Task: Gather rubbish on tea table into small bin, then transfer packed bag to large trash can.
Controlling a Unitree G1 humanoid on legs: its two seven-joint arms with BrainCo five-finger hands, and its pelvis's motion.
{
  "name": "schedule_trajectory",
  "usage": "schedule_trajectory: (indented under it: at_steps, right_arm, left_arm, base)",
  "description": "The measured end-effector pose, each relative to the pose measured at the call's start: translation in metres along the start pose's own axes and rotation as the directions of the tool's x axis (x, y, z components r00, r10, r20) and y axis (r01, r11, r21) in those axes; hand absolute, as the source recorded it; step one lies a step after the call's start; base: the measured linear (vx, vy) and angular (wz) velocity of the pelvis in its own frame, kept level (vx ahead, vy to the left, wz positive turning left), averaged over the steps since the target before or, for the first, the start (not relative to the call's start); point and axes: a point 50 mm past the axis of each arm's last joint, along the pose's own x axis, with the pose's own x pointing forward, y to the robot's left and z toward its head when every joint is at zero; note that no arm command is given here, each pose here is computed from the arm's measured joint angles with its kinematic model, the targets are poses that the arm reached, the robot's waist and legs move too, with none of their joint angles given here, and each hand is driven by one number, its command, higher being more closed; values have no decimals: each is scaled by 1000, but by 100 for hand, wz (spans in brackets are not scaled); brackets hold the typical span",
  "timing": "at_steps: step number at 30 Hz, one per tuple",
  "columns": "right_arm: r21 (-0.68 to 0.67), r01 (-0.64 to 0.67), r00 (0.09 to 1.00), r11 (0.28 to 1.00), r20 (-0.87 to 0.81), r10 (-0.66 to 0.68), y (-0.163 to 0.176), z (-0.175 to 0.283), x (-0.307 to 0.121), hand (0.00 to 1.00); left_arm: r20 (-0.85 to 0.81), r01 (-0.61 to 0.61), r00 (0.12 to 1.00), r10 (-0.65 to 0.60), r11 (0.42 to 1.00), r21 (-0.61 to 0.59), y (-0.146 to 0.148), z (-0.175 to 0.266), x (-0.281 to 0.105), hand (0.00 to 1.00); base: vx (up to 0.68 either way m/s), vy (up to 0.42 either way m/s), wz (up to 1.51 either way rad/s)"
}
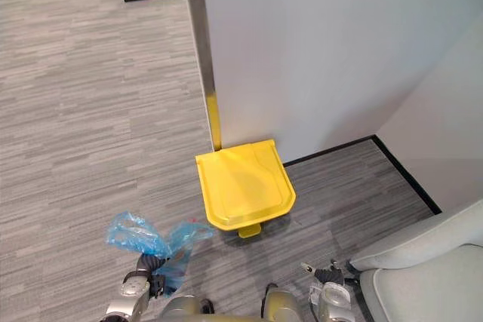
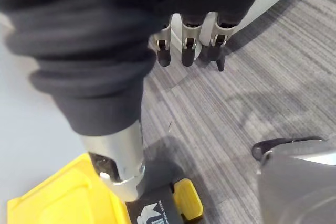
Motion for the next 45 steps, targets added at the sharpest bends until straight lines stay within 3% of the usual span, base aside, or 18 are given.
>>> schedule_trajectory:
  at_steps: [9,21,25,30,35,39,45]
  right_arm:
    - [38,19,994,999,107,-23,0,32,1,0]
    - [244,83,992,966,71,-104,-18,19,-4,0]
    - [225,45,996,973,61,-60,-8,15,-7,0]
    - [82,-88,977,993,200,70,20,49,-8,0]
    - [-84,-234,852,969,462,246,70,121,-30,0]
    - [-182,-276,750,944,573,330,94,160,-46,0]
    - [-226,-228,533,947,785,315,93,255,-79,0]
  left_arm:
    - [96,42,995,-42,999,4,-16,37,10,100]
    - [189,44,981,-41,999,-10,-18,62,11,100]
    - [170,33,985,-32,999,-8,-13,51,8,100]
    - [236,72,969,-75,997,20,-20,63,3,100]
    - [309,67,949,-65,998,7,-18,78,-2,100]
    - [351,41,936,-29,999,-29,-13,88,-4,100]
    - [438,30,899,3,997,-70,-8,119,-2,100]
  base:
    - [276,-55,29]
    - [86,-145,10]
    - [-106,-158,6]
    - [-10,-167,34]
    - [-102,-100,23]
    - [-112,-140,30]
    - [-115,-72,15]
